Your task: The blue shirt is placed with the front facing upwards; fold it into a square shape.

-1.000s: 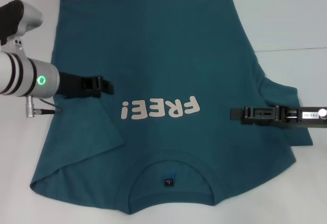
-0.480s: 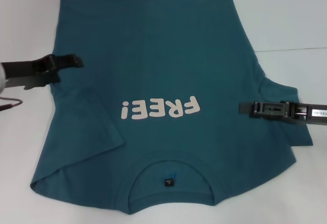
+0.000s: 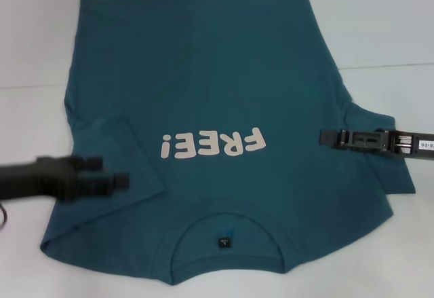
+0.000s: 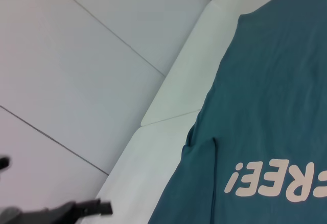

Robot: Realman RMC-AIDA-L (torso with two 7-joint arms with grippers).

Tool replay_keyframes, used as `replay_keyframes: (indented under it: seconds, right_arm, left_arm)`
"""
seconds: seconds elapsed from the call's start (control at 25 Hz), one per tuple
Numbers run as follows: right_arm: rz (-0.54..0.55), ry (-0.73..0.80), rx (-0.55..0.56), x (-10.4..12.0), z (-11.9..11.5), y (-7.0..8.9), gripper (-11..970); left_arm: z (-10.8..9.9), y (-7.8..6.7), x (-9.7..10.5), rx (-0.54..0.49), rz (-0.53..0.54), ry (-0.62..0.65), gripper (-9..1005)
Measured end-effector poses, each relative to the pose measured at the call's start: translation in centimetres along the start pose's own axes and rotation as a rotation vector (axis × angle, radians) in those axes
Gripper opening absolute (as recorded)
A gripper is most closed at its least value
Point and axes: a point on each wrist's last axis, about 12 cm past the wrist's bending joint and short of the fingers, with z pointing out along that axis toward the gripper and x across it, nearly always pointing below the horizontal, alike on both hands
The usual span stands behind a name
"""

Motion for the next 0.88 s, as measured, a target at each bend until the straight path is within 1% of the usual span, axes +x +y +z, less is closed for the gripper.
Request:
replay_keyframes:
  seconds: [0.08, 0.16, 0.24, 0.36, 0.52, 0.6, 0.68, 0.8, 0.84, 0.88]
  right_arm:
    - [-0.014, 0.004, 0.001, -0.1, 0.0, 0.0, 816]
    - [-0.029, 0.010, 0.000, -0.1, 0.0, 0.1, 816]
    - [-0.046, 0.015, -0.010, -0.1, -0.1, 0.2, 816]
    - [-0.084, 0.016, -0.026, -0.2, -1.0, 0.5, 816]
    - [-0.111, 0.008, -0.025, -0.9, -3.3, 0.9, 816]
    - [-0.097, -0.017, -0.007, -1.5, -4.6, 0.9, 816]
    - [-0.050, -0.034, 0.033, -2.2, -6.1, 0.6, 816]
    - [0.049, -0.048, 0.145, -3.4, -8.8, -0.1, 812]
    - [0.090, -0.060, 0.216, -4.2, -10.4, -0.4, 810]
    - [0.090, -0.060, 0.216, -4.2, -10.4, -0.4, 808]
  left_arm:
    - [-0.1, -0.5, 1.3, -0.003, 0.056, -0.020, 921]
    - [-0.1, -0.9, 2.7, 0.002, 0.060, -0.025, 920]
    - [0.0, -1.4, 3.5, 0.020, 0.040, -0.023, 919]
    - [0.0, -2.1, 4.6, 0.065, -0.006, -0.030, 918]
    - [-0.3, -2.8, 5.5, 0.120, -0.080, -0.084, 917]
    - [-0.6, -3.0, 5.8, 0.139, -0.097, -0.113, 917]
    - [-0.7, -3.1, 5.8, 0.145, -0.102, -0.125, 917]
    - [-0.8, -3.2, 5.9, 0.150, -0.115, -0.132, 917]
    - [-0.8, -3.2, 5.9, 0.150, -0.118, -0.133, 917]
    - [-0.9, -3.2, 5.9, 0.150, -0.122, -0.133, 917]
